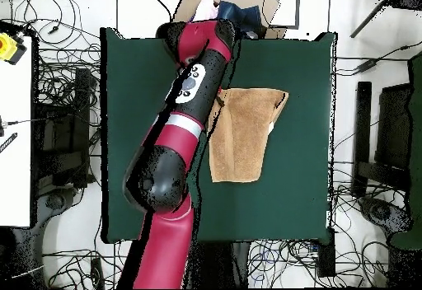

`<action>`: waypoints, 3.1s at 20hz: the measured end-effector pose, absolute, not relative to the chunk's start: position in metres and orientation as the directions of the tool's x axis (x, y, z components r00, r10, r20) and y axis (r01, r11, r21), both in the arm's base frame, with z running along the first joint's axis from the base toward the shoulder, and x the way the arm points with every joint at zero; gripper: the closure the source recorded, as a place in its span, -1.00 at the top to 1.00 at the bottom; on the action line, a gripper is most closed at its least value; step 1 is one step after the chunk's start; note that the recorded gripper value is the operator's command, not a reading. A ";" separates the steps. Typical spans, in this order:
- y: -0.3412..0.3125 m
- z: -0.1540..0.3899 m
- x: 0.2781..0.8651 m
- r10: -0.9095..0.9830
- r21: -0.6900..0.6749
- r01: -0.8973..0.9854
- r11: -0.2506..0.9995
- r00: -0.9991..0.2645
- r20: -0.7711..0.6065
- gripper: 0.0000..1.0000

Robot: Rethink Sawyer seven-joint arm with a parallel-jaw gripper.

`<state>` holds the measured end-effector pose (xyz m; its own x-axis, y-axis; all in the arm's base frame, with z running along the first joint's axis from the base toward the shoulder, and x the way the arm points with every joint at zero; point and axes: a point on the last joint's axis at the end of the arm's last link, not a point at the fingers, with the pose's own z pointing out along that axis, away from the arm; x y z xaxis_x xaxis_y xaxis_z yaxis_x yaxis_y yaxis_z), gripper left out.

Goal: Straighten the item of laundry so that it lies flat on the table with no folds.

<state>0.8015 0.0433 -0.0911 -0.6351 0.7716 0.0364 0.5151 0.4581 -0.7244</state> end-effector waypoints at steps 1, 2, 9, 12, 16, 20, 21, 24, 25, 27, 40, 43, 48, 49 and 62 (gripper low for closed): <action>0.043 -0.090 0.802 0.773 -0.728 0.513 0.455 -0.634 0.035 1.00; 0.043 -0.088 0.802 0.774 -0.731 0.512 0.451 -0.632 0.035 1.00; 0.047 -0.084 0.800 0.773 -0.746 0.503 0.437 -0.634 0.025 1.00; 0.050 -0.083 0.797 0.768 -0.739 0.516 0.433 -0.640 0.004 1.00; 0.059 -0.078 0.784 0.741 -0.699 0.571 0.431 -0.666 -0.088 1.00; 0.066 -0.070 0.771 0.694 -0.615 0.641 0.459 -0.691 -0.201 1.00; 0.065 -0.069 0.770 0.686 -0.599 0.651 0.467 -0.693 -0.219 1.00; 0.058 -0.052 0.767 0.663 -0.512 0.695 0.505 -0.692 -0.286 1.00; 0.051 -0.041 0.765 0.659 -0.474 0.710 0.520 -0.687 -0.306 1.00; 0.026 -0.005 0.762 0.660 -0.403 0.734 0.547 -0.674 -0.331 1.00; -0.161 0.204 0.675 0.704 -0.178 0.758 0.627 -0.650 -0.287 1.00; -0.185 0.230 0.645 0.687 -0.153 0.738 0.657 -0.670 -0.283 1.00; -0.180 0.240 0.619 0.647 -0.156 0.692 0.705 -0.717 -0.260 1.00; -0.177 0.239 0.617 0.640 -0.159 0.683 0.713 -0.726 -0.254 1.00; -0.215 0.150 0.518 0.427 -0.411 0.393 0.822 -0.904 -0.012 1.00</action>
<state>0.5176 -0.2147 0.1496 -0.9044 0.4266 -0.0116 0.3932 0.8223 -0.4113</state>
